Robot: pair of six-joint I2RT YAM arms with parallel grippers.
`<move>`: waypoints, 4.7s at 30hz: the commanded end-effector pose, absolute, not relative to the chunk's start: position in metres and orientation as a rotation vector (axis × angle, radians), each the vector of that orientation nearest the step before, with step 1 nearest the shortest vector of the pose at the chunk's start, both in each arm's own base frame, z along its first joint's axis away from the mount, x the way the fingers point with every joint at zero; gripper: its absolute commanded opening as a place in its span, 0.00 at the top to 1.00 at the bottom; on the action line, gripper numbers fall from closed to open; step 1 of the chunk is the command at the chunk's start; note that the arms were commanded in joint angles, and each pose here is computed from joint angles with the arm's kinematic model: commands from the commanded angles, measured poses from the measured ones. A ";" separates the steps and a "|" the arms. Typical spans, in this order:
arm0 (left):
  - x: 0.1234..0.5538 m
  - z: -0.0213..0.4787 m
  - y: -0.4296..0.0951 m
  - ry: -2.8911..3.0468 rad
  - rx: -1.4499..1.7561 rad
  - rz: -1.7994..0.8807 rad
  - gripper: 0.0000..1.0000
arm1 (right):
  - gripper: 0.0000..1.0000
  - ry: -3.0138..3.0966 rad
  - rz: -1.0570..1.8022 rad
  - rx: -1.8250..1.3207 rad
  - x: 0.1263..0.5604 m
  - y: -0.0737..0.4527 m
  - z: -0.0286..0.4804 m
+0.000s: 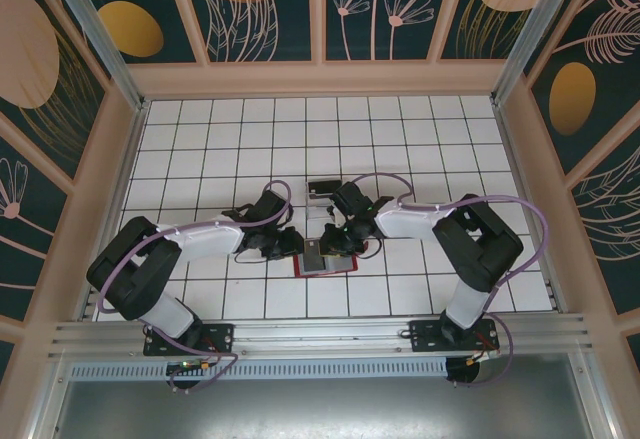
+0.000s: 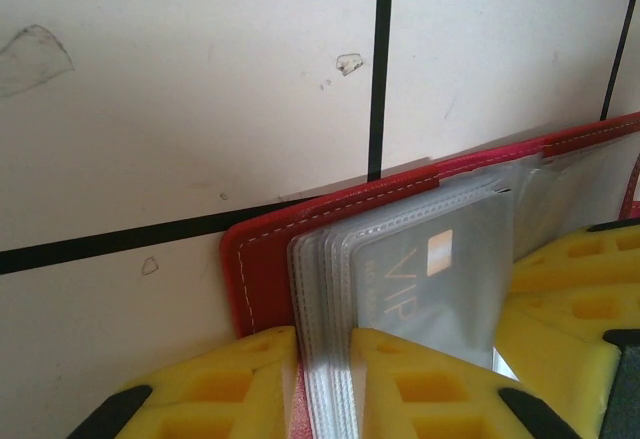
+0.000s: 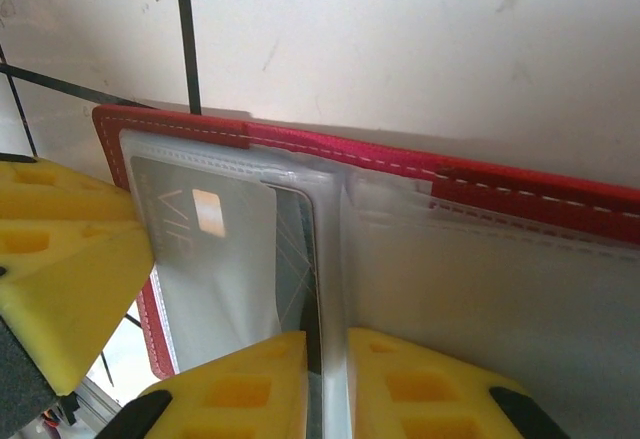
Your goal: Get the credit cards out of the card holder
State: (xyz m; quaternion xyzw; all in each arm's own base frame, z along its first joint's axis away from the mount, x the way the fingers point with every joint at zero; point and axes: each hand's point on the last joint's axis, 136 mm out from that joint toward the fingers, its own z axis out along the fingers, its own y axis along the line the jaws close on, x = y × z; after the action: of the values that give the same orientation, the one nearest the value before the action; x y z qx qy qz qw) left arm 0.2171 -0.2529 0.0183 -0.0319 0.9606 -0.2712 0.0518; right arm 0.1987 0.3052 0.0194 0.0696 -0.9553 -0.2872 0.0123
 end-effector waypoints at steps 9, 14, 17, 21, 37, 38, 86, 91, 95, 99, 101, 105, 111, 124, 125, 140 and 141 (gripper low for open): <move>0.215 0.014 -0.249 2.951 -0.070 -0.753 0.75 | 0.92 -3.077 -0.742 0.113 0.204 0.281 0.012; 0.215 0.014 -0.248 2.953 -0.070 -0.744 0.76 | 0.97 -3.088 -0.741 0.105 0.205 0.278 0.015; 0.215 0.014 -0.248 2.950 -0.068 -0.743 0.77 | 0.98 -3.089 -0.744 0.103 0.205 0.278 0.017; 0.215 0.014 -0.247 2.951 -0.067 -0.741 0.78 | 1.00 -3.088 -0.760 0.101 0.204 0.278 0.021; 0.225 0.040 -0.243 2.889 -0.088 -0.710 0.78 | 0.87 -3.107 -0.876 0.121 0.211 0.287 0.048; 0.226 0.045 -0.243 2.881 -0.088 -0.715 0.78 | 0.87 -3.107 -0.877 0.122 0.211 0.287 0.049; 0.201 -0.006 -0.234 3.055 -0.032 -0.535 0.77 | 0.75 -2.821 -1.196 0.223 0.193 0.304 0.017; 0.201 -0.006 -0.234 3.055 -0.033 -0.532 0.77 | 0.83 -2.829 -1.184 0.208 0.193 0.301 0.016; 0.200 -0.006 -0.233 3.056 -0.029 -0.526 0.77 | 0.87 -2.858 -1.169 0.196 0.195 0.297 0.019; 0.200 -0.008 -0.232 3.059 -0.028 -0.520 0.77 | 0.91 -2.889 -1.149 0.166 0.199 0.288 0.020; 0.200 -0.007 -0.233 3.058 -0.024 -0.520 0.77 | 0.92 -2.903 -1.142 0.159 0.200 0.284 0.022; 0.199 -0.009 -0.232 3.064 -0.020 -0.515 0.77 | 0.93 -2.920 -1.136 0.156 0.202 0.278 0.026; 0.201 -0.008 -0.232 3.060 -0.018 -0.509 0.77 | 0.94 -2.955 -1.090 0.157 0.204 0.268 0.029; 0.206 0.002 -0.235 3.033 -0.001 -0.521 0.77 | 0.98 -3.018 -1.157 0.224 0.212 0.264 0.069; 0.207 0.005 -0.237 3.025 0.004 -0.535 0.77 | 0.99 -3.026 -1.170 0.240 0.213 0.265 0.074; 0.226 0.043 -0.246 2.898 0.014 -0.600 0.75 | 1.00 -3.296 -0.831 0.931 0.262 0.252 0.130; 0.227 0.044 -0.246 2.890 0.014 -0.603 0.75 | 1.00 -3.293 -0.790 1.005 0.266 0.252 0.132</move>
State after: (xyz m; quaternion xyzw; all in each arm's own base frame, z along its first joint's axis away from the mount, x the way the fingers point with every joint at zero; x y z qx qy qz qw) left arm 0.2224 -0.2461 0.0325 -0.0007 0.9761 -0.2041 0.0751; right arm 0.2522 0.2649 0.1277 0.2031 -0.9208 -0.2888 -0.1655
